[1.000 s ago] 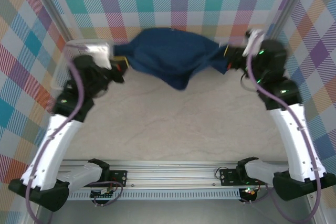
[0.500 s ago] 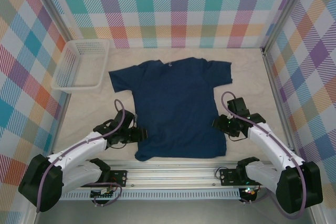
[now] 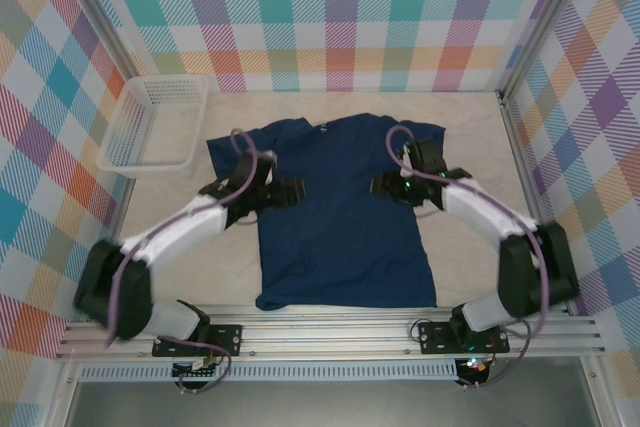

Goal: Fold the inside-out t-shirt

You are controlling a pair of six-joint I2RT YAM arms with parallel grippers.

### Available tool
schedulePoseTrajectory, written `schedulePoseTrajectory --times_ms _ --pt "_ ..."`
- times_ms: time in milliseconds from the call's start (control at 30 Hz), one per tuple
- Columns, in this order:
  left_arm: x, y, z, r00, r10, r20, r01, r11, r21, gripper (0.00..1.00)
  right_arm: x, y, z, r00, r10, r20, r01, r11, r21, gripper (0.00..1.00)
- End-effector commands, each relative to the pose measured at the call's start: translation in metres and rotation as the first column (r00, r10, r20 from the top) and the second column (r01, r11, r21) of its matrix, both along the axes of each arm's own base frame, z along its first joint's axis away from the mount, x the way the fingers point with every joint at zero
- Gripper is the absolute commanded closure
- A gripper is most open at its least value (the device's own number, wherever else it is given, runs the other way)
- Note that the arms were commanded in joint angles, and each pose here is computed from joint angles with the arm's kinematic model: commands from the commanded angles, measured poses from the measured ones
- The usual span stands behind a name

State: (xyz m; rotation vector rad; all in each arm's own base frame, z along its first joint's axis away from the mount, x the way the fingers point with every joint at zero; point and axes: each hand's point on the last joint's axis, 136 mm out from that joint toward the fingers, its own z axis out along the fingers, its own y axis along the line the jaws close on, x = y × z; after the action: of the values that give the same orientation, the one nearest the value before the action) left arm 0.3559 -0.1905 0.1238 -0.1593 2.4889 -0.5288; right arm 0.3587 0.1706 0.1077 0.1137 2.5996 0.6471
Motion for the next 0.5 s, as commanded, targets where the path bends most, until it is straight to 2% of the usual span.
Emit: schedulePoseTrajectory --times_ms 0,167,467 --pt "0.061 0.013 -0.026 0.999 0.053 0.009 -0.054 0.997 0.058 0.2 0.072 0.006 0.011 0.992 -0.006 0.125 0.008 1.0 -0.014 0.4" --pt "0.106 0.002 -0.064 0.996 0.022 -0.081 -0.017 0.997 0.069 0.21 0.119 0.009 -0.027 0.999 -0.036 0.033 0.036 0.999 0.013 0.42" --pt "0.139 0.018 -0.108 0.975 0.042 -0.22 -0.026 0.997 0.076 0.21 0.157 -0.004 -0.082 0.977 -0.128 -0.168 0.132 0.991 0.017 0.45"
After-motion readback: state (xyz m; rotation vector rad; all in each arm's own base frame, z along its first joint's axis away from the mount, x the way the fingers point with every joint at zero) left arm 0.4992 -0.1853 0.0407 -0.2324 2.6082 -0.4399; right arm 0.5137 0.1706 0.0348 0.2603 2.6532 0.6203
